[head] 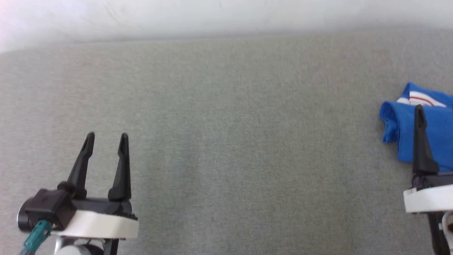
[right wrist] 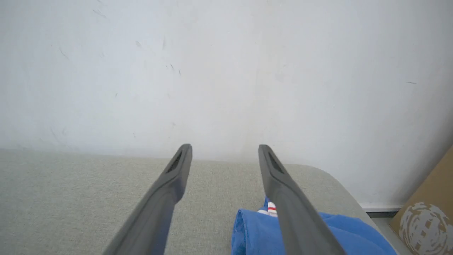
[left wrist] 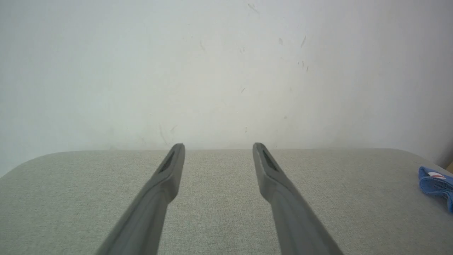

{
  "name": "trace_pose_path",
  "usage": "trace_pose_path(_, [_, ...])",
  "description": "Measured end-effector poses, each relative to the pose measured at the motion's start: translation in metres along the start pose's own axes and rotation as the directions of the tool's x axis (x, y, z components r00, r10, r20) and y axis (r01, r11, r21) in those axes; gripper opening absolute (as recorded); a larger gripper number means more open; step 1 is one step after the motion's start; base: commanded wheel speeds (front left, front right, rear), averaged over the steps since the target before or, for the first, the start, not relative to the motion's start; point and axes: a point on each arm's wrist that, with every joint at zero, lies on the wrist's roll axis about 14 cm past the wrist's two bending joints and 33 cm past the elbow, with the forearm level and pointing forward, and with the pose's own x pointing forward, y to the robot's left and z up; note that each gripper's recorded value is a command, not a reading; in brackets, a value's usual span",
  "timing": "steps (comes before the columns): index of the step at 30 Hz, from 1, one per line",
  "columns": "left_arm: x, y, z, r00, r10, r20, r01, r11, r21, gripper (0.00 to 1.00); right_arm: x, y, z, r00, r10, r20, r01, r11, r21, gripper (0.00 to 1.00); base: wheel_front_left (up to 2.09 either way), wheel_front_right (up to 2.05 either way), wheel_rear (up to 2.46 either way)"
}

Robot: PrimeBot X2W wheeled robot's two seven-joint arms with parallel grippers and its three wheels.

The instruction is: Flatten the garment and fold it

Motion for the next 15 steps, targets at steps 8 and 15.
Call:
trace_pose_path(8, [-0.031,0.016,0.014,0.997,0.076,0.016,-0.076,0.997,-0.008,1.00,-0.018,0.017,0.005,0.998,0.046,0.037,-0.046,0.999,-0.004,1.00,0.00,0.00,0.00])
trace_pose_path(15, [-0.050,0.021,0.008,0.994,0.109,0.001,-0.109,0.994,-0.026,1.00,-0.033,0.015,-0.022,0.999,0.039,-0.029,-0.037,0.998,0.047,1.00,0.00,0.00,0.00])
